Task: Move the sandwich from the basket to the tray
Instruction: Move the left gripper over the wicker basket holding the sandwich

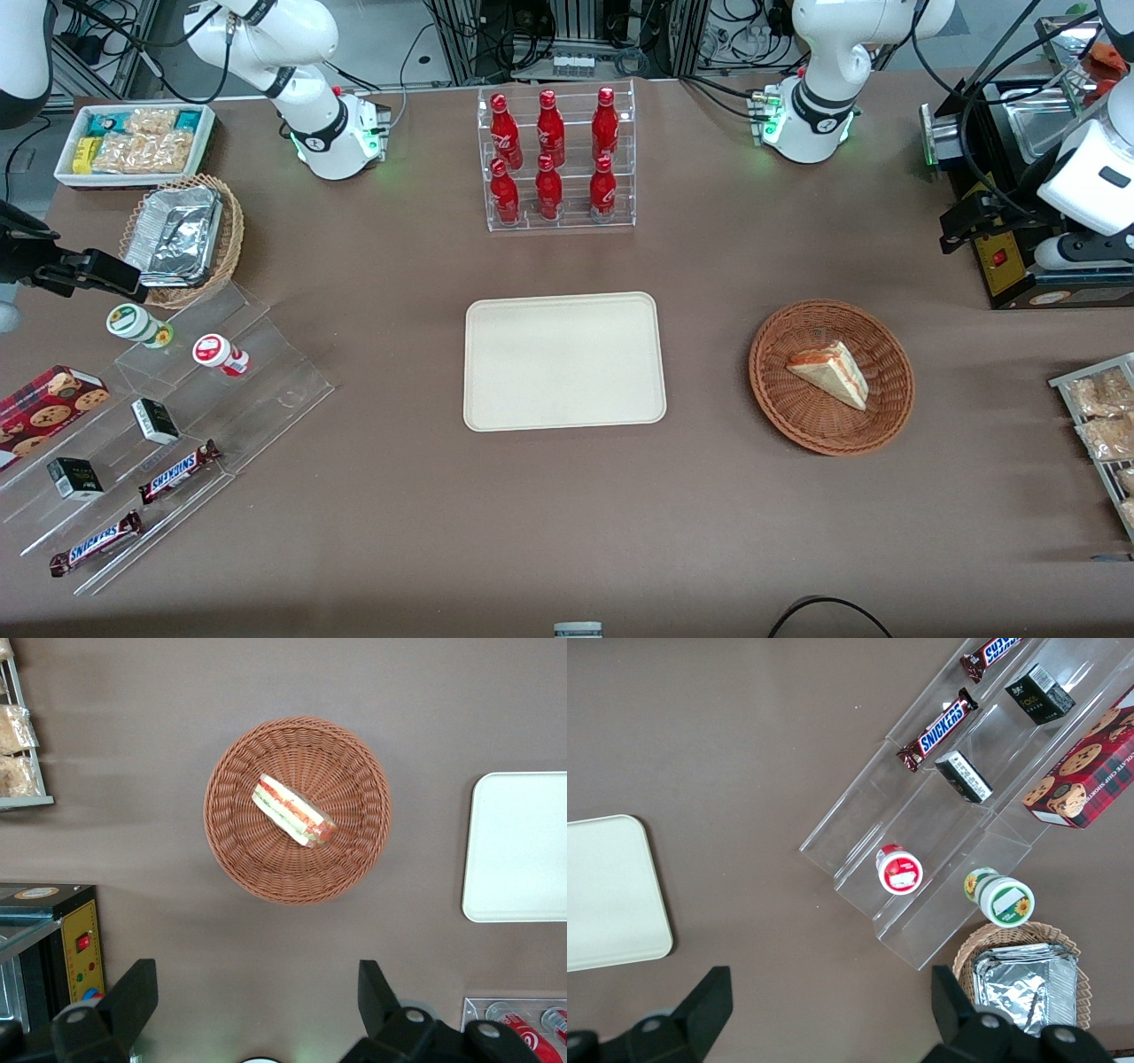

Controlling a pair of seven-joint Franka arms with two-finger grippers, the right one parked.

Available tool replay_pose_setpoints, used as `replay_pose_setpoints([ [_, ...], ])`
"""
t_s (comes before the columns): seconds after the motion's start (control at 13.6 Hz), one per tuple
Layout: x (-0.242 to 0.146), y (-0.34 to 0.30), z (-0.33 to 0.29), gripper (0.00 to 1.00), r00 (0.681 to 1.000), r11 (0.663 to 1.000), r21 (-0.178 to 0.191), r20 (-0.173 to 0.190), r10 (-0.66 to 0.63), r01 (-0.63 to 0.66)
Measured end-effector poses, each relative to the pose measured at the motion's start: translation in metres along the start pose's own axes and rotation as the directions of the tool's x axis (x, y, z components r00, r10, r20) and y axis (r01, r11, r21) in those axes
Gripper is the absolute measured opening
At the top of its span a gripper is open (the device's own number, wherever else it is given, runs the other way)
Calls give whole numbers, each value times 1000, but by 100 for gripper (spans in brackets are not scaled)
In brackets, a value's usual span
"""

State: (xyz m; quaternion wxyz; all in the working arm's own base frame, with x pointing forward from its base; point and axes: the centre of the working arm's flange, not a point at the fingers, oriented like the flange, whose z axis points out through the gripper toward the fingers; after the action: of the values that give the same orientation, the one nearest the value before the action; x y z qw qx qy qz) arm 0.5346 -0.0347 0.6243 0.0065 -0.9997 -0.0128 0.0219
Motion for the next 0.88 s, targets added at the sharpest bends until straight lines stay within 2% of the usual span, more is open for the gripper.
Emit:
replay_pose_setpoints([
  [0.37,1,-5,3,100,1000,1000,0,10,-5,5],
  [0.66,19,-1,38,100,998,1000,6,57,-2,1],
  [0.74,26,1,51,100,998,1000,6,59,-6,6],
  [0.88,37,7,78,100,998,999,6,38,-49,49],
])
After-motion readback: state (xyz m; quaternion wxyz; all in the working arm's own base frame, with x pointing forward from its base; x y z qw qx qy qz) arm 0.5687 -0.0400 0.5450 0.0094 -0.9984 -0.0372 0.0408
